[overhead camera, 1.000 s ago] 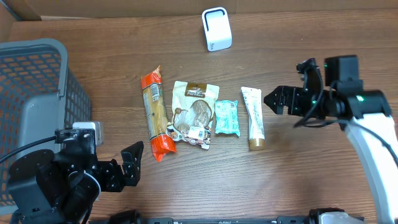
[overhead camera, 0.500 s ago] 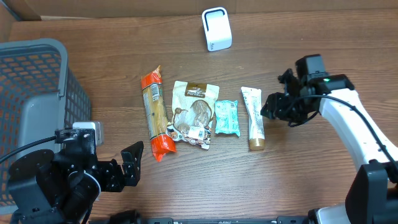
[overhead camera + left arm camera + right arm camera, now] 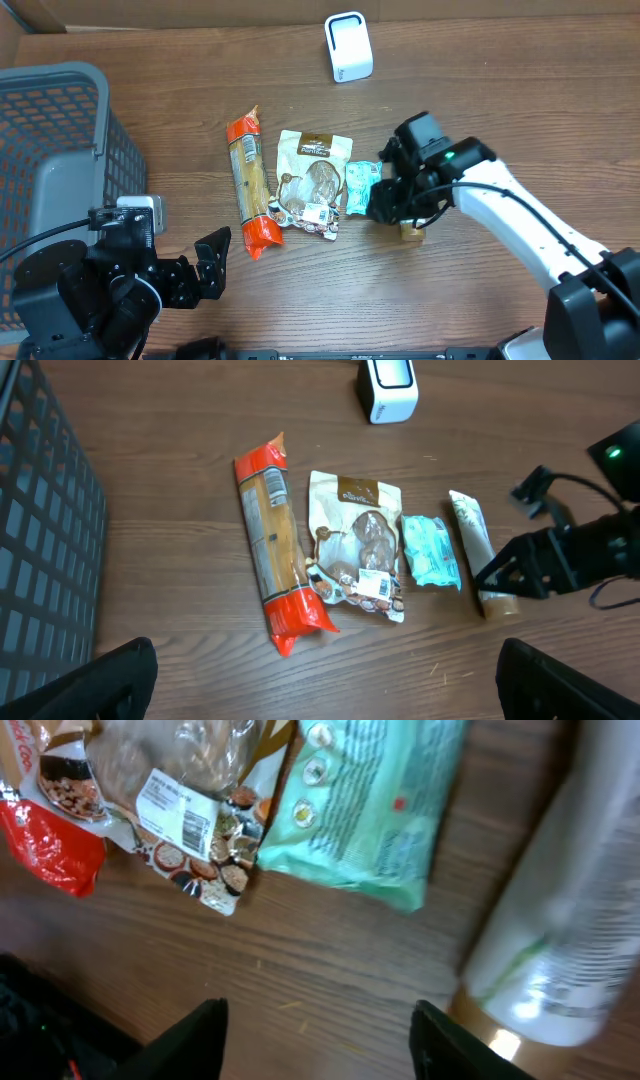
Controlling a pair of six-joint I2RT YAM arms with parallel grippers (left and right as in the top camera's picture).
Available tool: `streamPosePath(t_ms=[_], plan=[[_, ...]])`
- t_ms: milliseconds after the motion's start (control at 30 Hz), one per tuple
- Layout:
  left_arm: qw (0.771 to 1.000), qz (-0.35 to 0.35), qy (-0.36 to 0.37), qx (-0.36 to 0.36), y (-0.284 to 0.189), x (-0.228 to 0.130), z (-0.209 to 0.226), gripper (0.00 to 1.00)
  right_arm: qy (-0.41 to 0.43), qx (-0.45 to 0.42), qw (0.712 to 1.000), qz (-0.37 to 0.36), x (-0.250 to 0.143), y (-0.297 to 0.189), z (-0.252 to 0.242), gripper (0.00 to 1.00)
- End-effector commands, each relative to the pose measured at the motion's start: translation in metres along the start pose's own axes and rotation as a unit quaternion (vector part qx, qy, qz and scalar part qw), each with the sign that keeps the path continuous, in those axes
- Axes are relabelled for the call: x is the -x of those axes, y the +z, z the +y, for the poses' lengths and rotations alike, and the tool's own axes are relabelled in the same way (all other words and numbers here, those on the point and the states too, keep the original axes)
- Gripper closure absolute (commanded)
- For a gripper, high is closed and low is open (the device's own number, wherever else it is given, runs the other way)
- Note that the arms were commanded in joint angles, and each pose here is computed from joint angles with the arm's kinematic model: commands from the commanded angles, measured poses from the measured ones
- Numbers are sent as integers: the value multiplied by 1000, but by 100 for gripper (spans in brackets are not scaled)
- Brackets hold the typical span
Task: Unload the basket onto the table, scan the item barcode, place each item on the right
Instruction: 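Move the right gripper over the white Pantene tube and lower, then grasp the Pantene tube with the right gripper and adjust its grip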
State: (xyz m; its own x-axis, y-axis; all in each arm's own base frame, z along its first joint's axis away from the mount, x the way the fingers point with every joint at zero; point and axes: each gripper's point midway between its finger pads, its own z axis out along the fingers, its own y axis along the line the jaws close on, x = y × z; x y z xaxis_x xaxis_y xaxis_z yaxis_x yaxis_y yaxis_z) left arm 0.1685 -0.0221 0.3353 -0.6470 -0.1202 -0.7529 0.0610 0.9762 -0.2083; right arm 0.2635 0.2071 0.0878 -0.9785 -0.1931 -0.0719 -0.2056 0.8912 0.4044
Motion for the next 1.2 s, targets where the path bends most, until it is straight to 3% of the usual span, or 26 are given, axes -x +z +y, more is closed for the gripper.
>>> streamPosePath(t_ms=[0, 267, 567, 933, 1167], plan=[[1000, -7, 9, 5, -3, 3, 1, 1, 44, -12, 999, 13, -10, 14, -9, 35], [1000, -7, 9, 5, -3, 3, 1, 1, 59, -20, 997, 35, -28, 31, -21, 34], [1000, -7, 9, 5, -3, 3, 1, 1, 130, -134, 982, 26, -39, 31, -77, 29], [1000, -7, 9, 5, -3, 3, 1, 1, 222, -147, 963, -49, -2, -6, -154, 27], [1000, -7, 9, 5, -3, 3, 1, 0, 215, -86, 963, -135, 40, -26, -175, 16]])
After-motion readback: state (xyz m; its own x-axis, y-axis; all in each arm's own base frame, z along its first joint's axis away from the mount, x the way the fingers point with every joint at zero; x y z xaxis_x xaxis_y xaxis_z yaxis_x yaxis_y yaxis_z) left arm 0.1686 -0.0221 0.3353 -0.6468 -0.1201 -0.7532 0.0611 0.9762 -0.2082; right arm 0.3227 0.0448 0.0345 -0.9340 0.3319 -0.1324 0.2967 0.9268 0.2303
